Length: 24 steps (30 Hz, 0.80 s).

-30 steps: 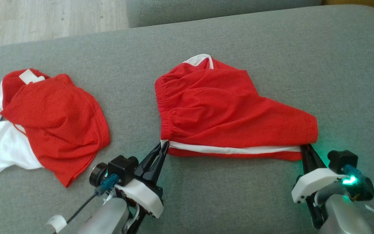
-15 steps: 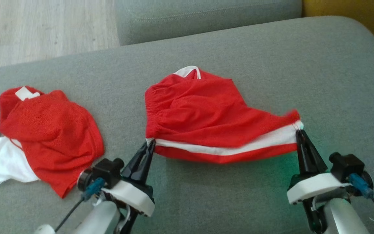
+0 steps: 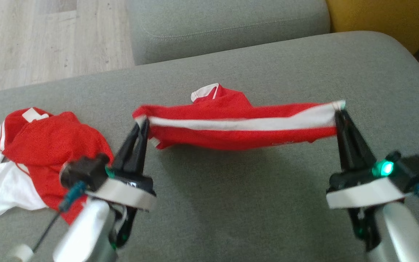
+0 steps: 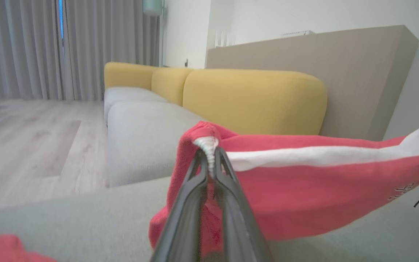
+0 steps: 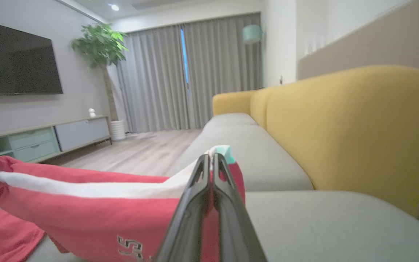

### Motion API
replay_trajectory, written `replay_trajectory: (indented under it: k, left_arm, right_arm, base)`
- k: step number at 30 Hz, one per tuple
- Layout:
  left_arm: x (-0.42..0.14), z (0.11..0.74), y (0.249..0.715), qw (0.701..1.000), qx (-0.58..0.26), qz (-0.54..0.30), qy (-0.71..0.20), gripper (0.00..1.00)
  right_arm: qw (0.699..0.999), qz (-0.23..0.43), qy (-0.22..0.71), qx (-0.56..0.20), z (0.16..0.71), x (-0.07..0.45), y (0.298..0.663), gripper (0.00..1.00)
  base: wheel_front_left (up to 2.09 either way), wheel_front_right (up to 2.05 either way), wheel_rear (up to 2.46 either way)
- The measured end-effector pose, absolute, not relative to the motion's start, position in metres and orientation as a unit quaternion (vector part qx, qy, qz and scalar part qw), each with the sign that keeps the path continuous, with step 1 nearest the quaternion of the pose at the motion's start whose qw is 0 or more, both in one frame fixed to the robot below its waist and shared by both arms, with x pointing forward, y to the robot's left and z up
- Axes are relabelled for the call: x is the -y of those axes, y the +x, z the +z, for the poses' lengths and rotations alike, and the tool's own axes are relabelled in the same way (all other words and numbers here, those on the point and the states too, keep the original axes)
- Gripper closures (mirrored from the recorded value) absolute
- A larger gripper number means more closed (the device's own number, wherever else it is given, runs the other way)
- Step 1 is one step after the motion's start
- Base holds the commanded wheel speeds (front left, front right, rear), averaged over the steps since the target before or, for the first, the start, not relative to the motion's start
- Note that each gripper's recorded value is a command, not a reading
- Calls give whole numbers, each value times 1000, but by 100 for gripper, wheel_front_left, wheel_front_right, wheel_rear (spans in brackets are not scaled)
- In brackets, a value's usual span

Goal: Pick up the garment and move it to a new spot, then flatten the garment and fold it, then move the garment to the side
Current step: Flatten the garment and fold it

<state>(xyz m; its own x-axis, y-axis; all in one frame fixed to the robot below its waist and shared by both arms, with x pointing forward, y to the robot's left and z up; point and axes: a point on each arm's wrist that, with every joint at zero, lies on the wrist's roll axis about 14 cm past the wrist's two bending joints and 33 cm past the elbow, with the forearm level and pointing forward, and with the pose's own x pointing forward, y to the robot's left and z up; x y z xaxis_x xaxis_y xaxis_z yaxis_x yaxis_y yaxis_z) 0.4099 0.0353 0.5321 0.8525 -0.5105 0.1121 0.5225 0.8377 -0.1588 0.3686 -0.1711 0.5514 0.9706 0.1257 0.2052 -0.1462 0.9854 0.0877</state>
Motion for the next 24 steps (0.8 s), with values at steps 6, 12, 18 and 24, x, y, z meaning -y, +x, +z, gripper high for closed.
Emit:
replay_trajectory:
  k: [6,12,18,24]
  left_arm:
    - [-41,618,438,949,145,-274,-58,100]
    - [-43,735,446,918,289,-270,-41,100]
    - [-45,757,440,911,316,-263,-35,100]
    - [-50,732,427,917,294,-263,-49,100]
  right_arm:
    - [972,107,4,208,634,168,393,100]
    - [944,113,-36,308,733,176,404,100]
    - [941,111,-53,315,752,180,406,100]
    - [946,109,-39,304,742,183,397,100]
  base:
    - [0,0,0]
    - [0,0,0]
    - [0,0,0]
    - [0,0,0]
